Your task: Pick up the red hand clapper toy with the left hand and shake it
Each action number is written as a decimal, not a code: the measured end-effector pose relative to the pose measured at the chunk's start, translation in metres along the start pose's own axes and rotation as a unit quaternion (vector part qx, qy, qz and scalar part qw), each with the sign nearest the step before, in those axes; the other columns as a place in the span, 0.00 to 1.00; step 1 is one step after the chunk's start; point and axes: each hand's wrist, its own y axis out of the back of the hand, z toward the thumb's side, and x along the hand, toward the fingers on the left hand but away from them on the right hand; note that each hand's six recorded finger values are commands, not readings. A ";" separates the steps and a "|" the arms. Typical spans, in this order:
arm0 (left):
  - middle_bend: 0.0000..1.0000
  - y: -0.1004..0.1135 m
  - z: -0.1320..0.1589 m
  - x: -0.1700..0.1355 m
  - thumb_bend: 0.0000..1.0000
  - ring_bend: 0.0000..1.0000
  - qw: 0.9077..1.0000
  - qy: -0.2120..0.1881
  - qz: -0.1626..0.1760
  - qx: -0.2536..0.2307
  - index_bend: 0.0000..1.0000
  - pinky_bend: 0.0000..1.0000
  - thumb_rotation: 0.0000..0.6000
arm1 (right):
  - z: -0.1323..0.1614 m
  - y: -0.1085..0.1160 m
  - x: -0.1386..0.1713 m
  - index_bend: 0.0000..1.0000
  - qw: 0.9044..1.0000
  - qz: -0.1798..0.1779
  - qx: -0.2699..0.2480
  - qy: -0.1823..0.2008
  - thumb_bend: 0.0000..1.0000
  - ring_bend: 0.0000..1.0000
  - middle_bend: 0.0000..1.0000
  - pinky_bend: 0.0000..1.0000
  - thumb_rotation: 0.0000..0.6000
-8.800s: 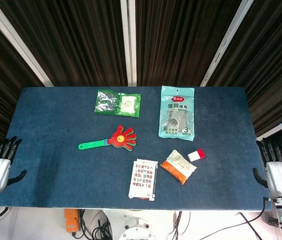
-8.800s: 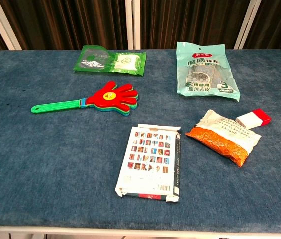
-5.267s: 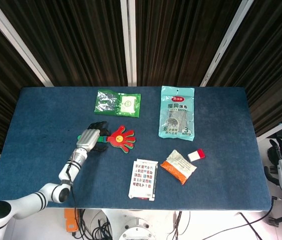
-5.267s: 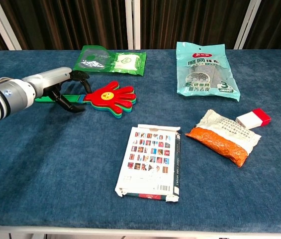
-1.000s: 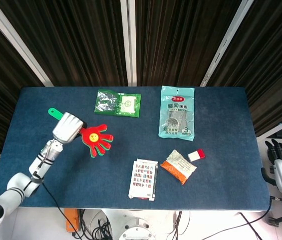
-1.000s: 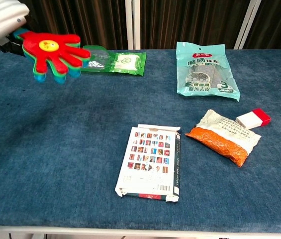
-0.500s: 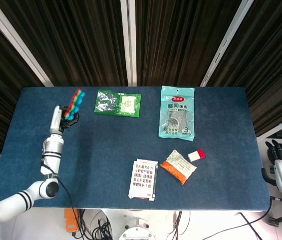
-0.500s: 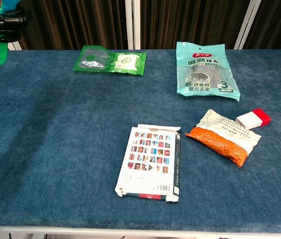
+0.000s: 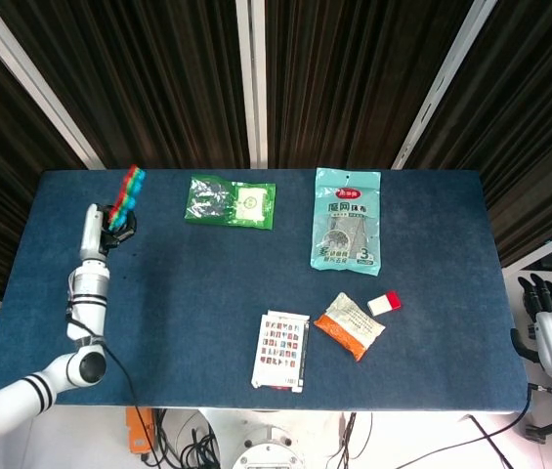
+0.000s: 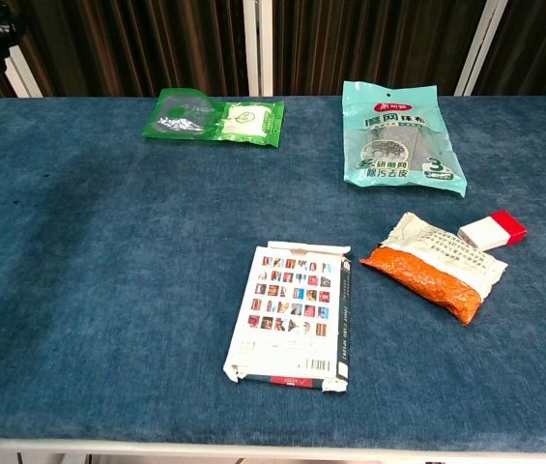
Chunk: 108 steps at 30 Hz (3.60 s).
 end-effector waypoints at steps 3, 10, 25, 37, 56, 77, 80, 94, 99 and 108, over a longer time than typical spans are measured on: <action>1.00 -0.007 0.005 -0.004 0.65 1.00 0.972 -0.098 -0.019 0.215 1.00 1.00 1.00 | 0.000 -0.001 0.000 0.00 1.000 0.001 -0.001 0.001 0.33 0.00 0.00 0.00 1.00; 1.00 -0.038 -0.007 -0.023 0.64 1.00 0.824 -0.245 -0.059 0.508 1.00 1.00 1.00 | -0.002 0.001 0.000 0.00 1.000 -0.002 -0.001 -0.003 0.33 0.00 0.00 0.00 1.00; 1.00 -0.035 -0.008 -0.009 0.65 1.00 0.961 0.108 -0.059 -0.247 1.00 1.00 1.00 | -0.002 -0.001 -0.001 0.00 1.000 0.002 -0.002 -0.002 0.33 0.00 0.00 0.00 1.00; 1.00 -0.030 0.012 -0.011 0.65 1.00 0.920 0.134 -0.067 -0.362 1.00 1.00 1.00 | -0.001 -0.003 -0.002 0.00 1.000 0.005 0.000 -0.003 0.33 0.00 0.00 0.00 1.00; 1.00 -0.098 0.001 -0.057 0.63 1.00 0.835 -0.252 -0.224 0.436 1.00 1.00 1.00 | -0.007 -0.003 -0.001 0.00 1.000 0.004 -0.005 -0.006 0.33 0.00 0.00 0.00 1.00; 1.00 -0.059 -0.012 -0.016 0.57 1.00 0.969 -0.012 0.005 0.246 1.00 1.00 1.00 | -0.009 -0.008 -0.003 0.00 1.000 0.015 -0.005 -0.010 0.33 0.00 0.00 0.00 1.00; 0.91 -0.067 -0.018 -0.017 0.45 0.95 0.955 -0.010 -0.014 0.295 0.82 0.94 0.77 | -0.009 -0.008 -0.003 0.00 1.000 0.014 -0.005 -0.010 0.33 0.00 0.00 0.00 1.00; 0.00 -0.087 -0.018 -0.030 0.15 0.00 0.915 0.001 -0.135 0.380 0.00 0.00 0.85 | -0.012 -0.005 -0.003 0.00 1.000 0.010 -0.007 -0.014 0.33 0.00 0.00 0.00 1.00; 0.00 -0.077 -0.007 -0.034 0.15 0.00 0.904 -0.014 -0.130 0.407 0.00 0.00 1.00 | -0.011 -0.005 -0.003 0.00 1.000 0.008 -0.006 -0.012 0.33 0.00 0.00 0.00 1.00; 0.00 -0.046 -0.010 -0.046 0.15 0.00 0.891 0.012 -0.134 0.433 0.00 0.00 1.00 | -0.008 -0.004 -0.003 0.00 1.000 0.005 -0.006 -0.010 0.33 0.00 0.00 0.00 1.00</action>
